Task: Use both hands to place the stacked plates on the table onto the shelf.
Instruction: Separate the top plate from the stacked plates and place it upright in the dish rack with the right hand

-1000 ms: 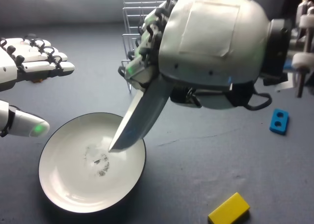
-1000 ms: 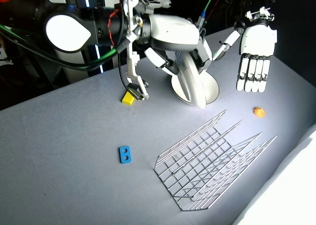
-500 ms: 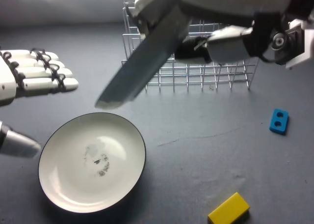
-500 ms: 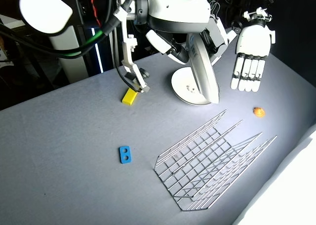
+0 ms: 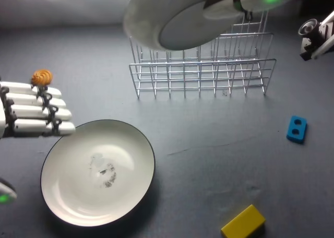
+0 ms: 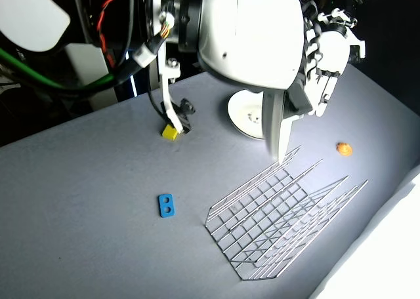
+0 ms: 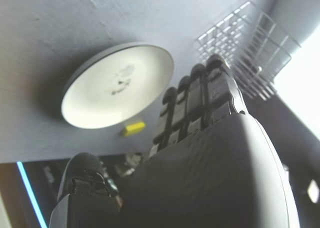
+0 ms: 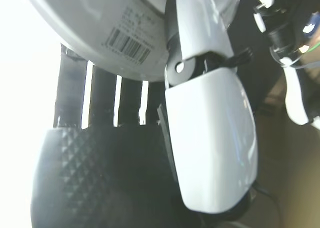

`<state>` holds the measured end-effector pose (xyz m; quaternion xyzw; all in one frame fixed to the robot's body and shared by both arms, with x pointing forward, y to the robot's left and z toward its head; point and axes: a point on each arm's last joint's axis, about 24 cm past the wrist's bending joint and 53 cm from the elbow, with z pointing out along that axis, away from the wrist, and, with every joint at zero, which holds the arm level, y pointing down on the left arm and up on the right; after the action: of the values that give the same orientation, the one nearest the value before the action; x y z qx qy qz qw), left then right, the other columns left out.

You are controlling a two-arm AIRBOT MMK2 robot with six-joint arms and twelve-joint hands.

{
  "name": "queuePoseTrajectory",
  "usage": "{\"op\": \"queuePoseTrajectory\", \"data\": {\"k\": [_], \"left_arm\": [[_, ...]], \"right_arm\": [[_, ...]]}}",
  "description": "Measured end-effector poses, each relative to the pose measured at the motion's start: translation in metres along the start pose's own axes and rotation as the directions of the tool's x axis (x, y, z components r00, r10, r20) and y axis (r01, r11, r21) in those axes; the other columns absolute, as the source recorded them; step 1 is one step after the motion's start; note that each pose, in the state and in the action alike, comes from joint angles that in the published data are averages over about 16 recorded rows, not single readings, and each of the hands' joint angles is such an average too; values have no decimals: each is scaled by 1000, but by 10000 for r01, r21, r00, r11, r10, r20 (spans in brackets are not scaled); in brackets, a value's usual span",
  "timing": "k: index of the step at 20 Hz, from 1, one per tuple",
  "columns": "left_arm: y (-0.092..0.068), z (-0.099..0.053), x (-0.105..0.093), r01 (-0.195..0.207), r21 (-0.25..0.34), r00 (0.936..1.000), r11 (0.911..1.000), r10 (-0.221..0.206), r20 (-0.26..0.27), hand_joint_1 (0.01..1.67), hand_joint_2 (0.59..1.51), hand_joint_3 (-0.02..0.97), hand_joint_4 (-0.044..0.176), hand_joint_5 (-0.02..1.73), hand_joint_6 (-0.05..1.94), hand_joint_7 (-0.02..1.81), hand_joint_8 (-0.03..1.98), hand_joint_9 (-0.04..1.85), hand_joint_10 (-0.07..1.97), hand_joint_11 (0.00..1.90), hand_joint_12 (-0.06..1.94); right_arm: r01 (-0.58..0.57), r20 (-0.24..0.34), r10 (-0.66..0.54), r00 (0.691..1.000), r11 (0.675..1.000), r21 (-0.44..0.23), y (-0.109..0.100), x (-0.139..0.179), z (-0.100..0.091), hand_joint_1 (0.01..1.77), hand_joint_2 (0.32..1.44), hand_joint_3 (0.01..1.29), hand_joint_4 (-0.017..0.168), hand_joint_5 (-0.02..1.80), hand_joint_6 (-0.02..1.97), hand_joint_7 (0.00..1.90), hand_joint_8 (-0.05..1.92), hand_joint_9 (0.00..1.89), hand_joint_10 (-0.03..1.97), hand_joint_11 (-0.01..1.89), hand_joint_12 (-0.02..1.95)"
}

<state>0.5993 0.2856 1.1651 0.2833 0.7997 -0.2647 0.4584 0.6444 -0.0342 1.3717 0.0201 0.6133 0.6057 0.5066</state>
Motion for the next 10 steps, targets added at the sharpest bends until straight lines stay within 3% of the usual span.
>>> {"op": "queuePoseTrajectory", "data": {"k": [4,10], "left_arm": [[-3,-2,17,-330,202,9972,9992,343,-662,15,1106,12,5,23,10,17,8,20,10,16,10],[-9,-3,38,-571,443,9881,9974,628,-1402,14,1108,12,5,25,10,19,7,20,10,16,10]], "right_arm": [[-860,288,847,9960,9952,477,-17,-15,5,1352,994,12,-6,851,1089,983,980,953,1112,790,1204],[-1494,609,1443,9877,9847,893,-36,-30,14,1360,1003,12,-8,851,1090,981,989,946,1112,789,1214]]}}
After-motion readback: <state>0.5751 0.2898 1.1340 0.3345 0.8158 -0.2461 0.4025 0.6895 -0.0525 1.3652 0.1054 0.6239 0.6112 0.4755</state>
